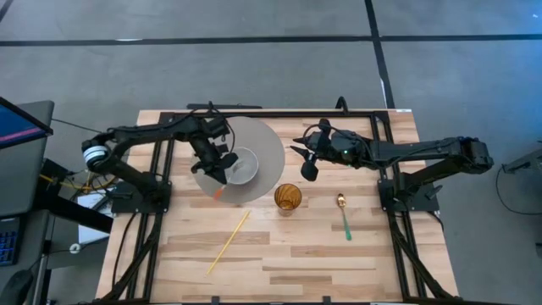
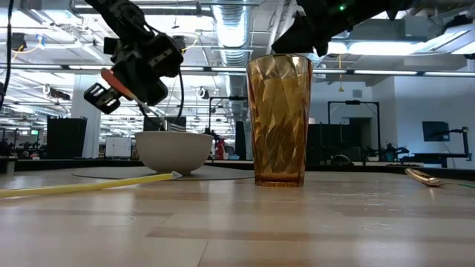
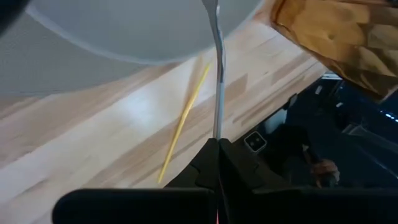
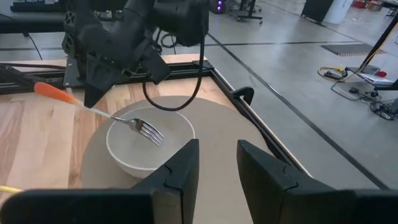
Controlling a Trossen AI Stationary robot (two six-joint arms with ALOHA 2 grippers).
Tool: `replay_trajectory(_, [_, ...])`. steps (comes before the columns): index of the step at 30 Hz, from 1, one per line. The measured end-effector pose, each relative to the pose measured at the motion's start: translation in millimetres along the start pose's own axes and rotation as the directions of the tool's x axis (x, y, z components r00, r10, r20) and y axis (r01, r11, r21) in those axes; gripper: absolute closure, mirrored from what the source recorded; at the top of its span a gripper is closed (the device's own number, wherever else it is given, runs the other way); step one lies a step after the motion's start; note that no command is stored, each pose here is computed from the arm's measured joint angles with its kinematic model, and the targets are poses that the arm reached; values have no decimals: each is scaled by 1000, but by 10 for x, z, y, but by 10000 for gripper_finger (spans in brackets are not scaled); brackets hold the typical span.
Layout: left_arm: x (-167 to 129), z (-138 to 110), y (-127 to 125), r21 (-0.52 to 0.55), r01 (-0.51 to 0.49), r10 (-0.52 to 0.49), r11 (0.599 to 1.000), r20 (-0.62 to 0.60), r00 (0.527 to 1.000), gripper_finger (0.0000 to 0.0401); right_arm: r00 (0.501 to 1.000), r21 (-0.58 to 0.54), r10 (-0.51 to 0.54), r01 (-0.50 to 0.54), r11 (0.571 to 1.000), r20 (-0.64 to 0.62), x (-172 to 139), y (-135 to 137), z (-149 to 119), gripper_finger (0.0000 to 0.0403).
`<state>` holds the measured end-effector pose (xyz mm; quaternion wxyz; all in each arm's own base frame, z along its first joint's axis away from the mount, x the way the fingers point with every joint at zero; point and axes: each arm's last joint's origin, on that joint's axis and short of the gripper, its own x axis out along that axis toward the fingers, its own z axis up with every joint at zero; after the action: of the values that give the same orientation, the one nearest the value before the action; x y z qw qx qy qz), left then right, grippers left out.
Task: Pick & Place Utensil
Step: Put the fork into the bowl on the table placemat, then put the spoon into the bowl on the table placemat
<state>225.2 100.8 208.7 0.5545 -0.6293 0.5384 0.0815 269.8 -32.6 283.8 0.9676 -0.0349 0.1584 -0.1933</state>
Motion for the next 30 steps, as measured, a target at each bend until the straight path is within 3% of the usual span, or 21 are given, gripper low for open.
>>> replay_trajectory(8, [31, 29, 91, -103, -55, 50, 993, -47, 998, 392, 1000, -6, 4, -4, 1000, -28, -2, 8, -28, 301])
replay_trajectory(17, [138, 146, 147, -143, -101, 93, 985, -61, 994, 387, 999, -1, 3, -3, 1000, -33, -2, 6, -33, 301])
replay_trajectory(30, [79, 95, 108, -114, -73, 69, 991, -38, 997, 334, 999, -1, 3, -3, 1000, -32, -2, 6, -32, 301])
